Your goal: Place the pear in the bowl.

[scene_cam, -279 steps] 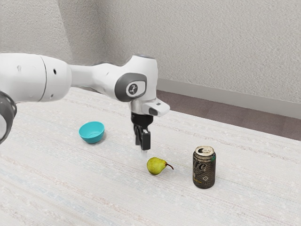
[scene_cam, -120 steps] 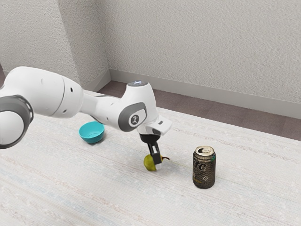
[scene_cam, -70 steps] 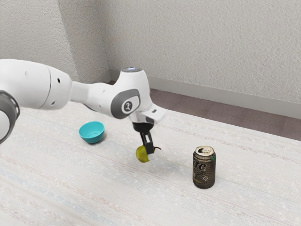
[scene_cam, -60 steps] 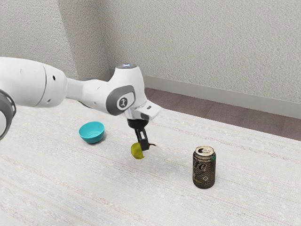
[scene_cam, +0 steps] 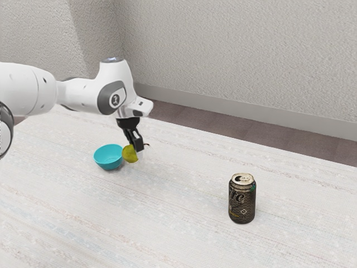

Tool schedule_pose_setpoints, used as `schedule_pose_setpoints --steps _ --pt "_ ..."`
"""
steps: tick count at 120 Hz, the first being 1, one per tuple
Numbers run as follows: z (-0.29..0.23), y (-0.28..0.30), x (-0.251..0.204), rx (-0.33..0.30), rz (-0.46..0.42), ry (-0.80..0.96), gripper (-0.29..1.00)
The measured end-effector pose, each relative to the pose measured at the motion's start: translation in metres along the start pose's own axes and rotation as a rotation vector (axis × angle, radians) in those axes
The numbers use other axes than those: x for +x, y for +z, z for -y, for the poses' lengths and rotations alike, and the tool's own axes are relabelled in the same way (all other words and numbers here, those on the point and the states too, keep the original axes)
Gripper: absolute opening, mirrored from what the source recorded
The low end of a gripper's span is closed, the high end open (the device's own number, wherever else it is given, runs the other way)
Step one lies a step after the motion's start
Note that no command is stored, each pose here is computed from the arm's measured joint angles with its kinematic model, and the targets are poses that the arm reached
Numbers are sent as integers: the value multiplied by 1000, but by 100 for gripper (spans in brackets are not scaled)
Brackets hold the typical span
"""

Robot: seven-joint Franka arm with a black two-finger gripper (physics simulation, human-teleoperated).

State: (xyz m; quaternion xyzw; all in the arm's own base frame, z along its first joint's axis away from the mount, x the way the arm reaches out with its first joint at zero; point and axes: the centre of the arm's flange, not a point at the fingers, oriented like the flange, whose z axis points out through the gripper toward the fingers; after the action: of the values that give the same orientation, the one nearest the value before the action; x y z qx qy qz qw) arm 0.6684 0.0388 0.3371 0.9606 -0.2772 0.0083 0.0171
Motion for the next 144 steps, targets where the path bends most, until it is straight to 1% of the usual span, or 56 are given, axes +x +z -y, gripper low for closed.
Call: schedule_pose_setpoints --steps 14,40,52,65,69,85,97,105,113,132,144 --pt "37 -2 -13 16 -10 -56 34" --pt "99 4 -55 24 -10 -174 34" --pt "117 21 -51 21 -11 -187 34" --pt "123 31 -46 19 -10 -188 34" --pt "124 33 -46 19 -10 -188 36" --pt "125 35 -45 15 -10 -187 51" --pt "124 27 -44 20 -20 -183 58" --pt "116 5 -40 30 -35 -170 62" --pt "95 -30 -27 36 -59 -132 64" --pt "5 -116 6 44 -95 6 67" --pt "-41 -171 9 58 -110 67 68"
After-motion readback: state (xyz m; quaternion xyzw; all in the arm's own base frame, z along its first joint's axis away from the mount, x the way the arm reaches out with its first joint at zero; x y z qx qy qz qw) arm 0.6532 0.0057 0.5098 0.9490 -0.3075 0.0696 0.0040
